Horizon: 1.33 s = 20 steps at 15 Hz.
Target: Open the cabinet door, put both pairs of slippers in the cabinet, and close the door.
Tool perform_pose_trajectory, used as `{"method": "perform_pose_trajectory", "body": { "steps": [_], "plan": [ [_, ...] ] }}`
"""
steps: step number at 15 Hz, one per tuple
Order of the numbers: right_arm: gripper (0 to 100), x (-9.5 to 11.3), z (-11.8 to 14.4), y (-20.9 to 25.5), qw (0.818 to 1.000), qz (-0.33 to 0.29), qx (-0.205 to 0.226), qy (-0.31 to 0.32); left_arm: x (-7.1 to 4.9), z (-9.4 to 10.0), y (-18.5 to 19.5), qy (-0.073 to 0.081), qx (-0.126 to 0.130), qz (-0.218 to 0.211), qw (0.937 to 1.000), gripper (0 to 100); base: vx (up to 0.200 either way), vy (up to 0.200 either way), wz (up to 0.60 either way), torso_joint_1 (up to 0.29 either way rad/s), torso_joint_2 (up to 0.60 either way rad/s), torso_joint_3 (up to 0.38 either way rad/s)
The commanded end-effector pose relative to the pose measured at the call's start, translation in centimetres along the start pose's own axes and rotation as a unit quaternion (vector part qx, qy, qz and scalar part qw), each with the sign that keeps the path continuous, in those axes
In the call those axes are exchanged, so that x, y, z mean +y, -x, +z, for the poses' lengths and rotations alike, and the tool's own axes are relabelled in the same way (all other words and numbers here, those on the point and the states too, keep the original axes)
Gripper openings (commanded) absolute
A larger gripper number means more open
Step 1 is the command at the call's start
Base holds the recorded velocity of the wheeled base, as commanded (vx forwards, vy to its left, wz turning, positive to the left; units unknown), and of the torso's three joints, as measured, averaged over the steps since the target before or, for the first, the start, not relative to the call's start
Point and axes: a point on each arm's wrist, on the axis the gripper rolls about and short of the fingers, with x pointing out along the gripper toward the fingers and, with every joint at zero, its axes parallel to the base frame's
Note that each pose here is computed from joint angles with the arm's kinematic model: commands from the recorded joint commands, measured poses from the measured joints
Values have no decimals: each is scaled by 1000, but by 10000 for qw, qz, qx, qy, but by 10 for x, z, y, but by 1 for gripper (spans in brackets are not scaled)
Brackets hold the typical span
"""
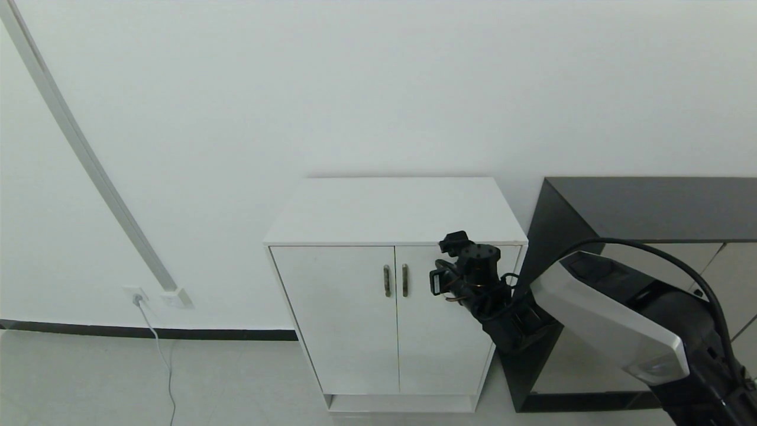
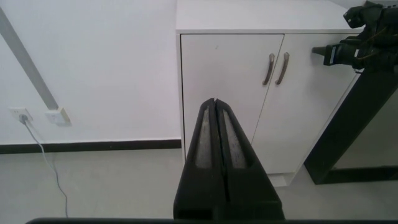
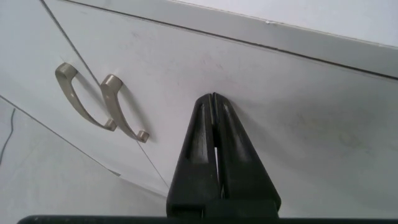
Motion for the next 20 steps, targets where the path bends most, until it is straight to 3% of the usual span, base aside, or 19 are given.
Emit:
{"method": "perform_pose_trajectory", "body": {
  "steps": [1,7,11,17,20],
  "plan": [
    [0,0,-1,-2,10000,-2,-12,-4,0,0,0,2,2,1,10000,0,0,0,0,0,0,0],
    [0,2,5,18,10000,49,56,18,0,0,0,9,2,9,10000,0,0,0,0,0,0,0],
    [0,-4,23,61,10000,90,-34,5,0,0,0,9,2,9,10000,0,0,0,0,0,0,0],
    [0,-32,29,136,9996,-293,-19,2,0,0,0,2,2,9,10000,0,0,0,0,0,0,0],
    [0,-61,43,170,9973,-733,-30,26,0,0,0,9,2,9,10000,0,0,0,0,0,0,0]
  ]
}}
